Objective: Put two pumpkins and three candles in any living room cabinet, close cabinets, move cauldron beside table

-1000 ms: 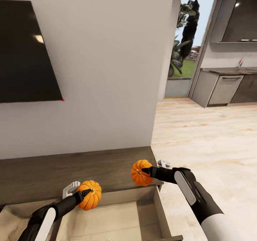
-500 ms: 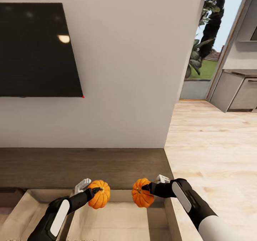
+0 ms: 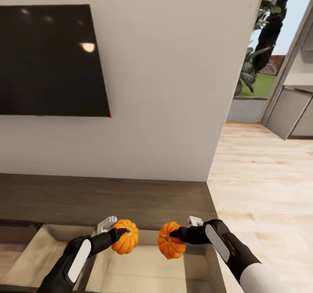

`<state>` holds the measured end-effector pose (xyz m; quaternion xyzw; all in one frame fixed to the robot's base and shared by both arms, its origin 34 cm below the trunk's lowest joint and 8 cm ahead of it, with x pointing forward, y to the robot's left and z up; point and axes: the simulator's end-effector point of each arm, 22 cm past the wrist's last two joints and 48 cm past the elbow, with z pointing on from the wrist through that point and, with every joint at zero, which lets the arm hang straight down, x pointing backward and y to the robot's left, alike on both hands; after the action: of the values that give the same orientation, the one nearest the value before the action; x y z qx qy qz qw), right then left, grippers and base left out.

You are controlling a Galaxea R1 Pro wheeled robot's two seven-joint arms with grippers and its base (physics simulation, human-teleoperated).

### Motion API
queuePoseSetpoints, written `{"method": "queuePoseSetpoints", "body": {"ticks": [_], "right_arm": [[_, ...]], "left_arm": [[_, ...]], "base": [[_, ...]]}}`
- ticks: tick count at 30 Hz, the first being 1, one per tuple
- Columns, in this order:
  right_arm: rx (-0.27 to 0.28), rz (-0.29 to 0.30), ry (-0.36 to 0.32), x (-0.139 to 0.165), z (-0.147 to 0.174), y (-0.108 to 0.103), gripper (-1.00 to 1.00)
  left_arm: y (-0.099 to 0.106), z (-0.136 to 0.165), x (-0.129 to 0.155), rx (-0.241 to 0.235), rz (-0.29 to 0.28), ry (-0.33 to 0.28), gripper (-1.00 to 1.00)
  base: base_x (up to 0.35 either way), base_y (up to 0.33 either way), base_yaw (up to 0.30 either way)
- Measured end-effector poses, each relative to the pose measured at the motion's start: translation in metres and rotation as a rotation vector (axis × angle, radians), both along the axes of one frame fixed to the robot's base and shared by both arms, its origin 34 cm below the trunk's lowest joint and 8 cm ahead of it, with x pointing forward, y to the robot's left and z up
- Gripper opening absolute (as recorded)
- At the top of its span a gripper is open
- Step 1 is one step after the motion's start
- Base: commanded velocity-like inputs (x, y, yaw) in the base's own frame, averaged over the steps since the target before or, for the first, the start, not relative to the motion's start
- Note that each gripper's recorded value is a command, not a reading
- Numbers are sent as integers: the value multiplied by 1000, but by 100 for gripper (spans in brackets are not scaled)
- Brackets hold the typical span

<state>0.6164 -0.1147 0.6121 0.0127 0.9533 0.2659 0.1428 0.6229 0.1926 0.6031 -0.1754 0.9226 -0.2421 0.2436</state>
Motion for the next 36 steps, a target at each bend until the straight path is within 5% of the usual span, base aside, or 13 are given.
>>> {"method": "queuePoseSetpoints", "body": {"ticks": [32, 36], "right_arm": [[6, -8, 1, 1, 0, 1, -100], [4, -20, 34, -11, -19, 12, -100]], "left_arm": [[2, -1, -1, 0, 1, 7, -100], [3, -7, -4, 8, 8, 27, -100]], "base": [[-21, 62, -58], [-3, 14, -2]]}}
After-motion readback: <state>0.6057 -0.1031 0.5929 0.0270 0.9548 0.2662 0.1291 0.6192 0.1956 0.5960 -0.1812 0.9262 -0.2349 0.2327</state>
